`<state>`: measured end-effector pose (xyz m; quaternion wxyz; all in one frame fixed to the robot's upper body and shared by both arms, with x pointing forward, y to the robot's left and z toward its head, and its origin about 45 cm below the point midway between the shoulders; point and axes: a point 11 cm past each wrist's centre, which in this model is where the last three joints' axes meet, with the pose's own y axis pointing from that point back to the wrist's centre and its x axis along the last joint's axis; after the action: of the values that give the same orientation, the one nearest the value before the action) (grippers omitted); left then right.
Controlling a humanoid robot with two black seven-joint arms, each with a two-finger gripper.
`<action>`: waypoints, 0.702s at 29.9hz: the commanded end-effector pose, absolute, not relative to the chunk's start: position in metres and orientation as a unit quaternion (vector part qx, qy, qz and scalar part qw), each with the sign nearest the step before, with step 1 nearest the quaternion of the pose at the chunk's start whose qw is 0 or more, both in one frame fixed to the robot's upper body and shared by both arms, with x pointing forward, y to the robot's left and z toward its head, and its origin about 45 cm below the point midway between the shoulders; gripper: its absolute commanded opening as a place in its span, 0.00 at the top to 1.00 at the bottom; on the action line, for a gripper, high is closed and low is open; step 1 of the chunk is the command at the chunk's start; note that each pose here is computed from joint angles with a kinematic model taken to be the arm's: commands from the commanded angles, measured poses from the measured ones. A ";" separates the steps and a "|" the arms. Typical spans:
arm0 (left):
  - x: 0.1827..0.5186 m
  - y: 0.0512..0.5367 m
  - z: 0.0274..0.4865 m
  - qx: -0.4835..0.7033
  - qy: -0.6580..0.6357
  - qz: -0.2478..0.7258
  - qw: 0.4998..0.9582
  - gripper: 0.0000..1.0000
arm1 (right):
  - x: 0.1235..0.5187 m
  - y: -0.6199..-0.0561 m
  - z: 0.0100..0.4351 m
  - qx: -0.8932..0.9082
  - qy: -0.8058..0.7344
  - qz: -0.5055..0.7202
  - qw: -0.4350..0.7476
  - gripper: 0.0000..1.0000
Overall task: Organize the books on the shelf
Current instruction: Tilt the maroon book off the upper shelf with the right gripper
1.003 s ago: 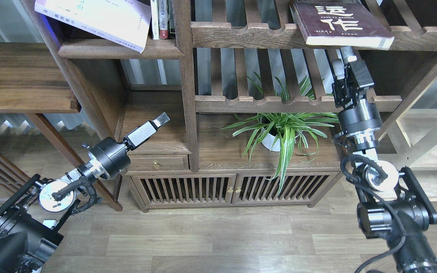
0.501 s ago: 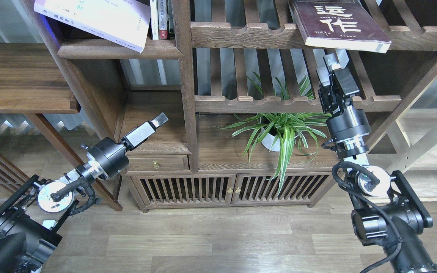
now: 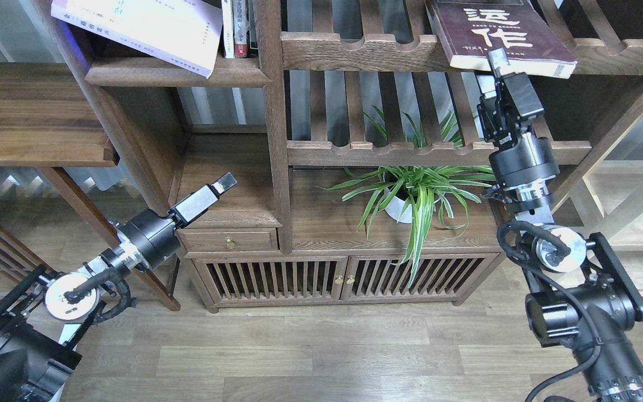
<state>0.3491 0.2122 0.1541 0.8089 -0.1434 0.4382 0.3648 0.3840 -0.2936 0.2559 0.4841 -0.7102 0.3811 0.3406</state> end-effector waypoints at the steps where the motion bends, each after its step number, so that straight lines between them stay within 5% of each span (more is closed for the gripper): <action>1: 0.349 0.211 0.157 -0.146 0.437 0.362 0.810 0.02 | 0.388 -0.297 0.264 -0.711 0.378 0.333 0.491 0.41; 21: 0.347 0.168 0.179 -0.170 0.434 0.309 0.829 0.02 | 0.398 -0.302 0.276 -0.695 0.383 0.340 0.504 0.44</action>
<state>0.3468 0.1683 0.1775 0.8278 -0.1700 0.4354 0.3102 0.3972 -0.3011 0.2796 0.5101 -0.7019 0.3714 0.3304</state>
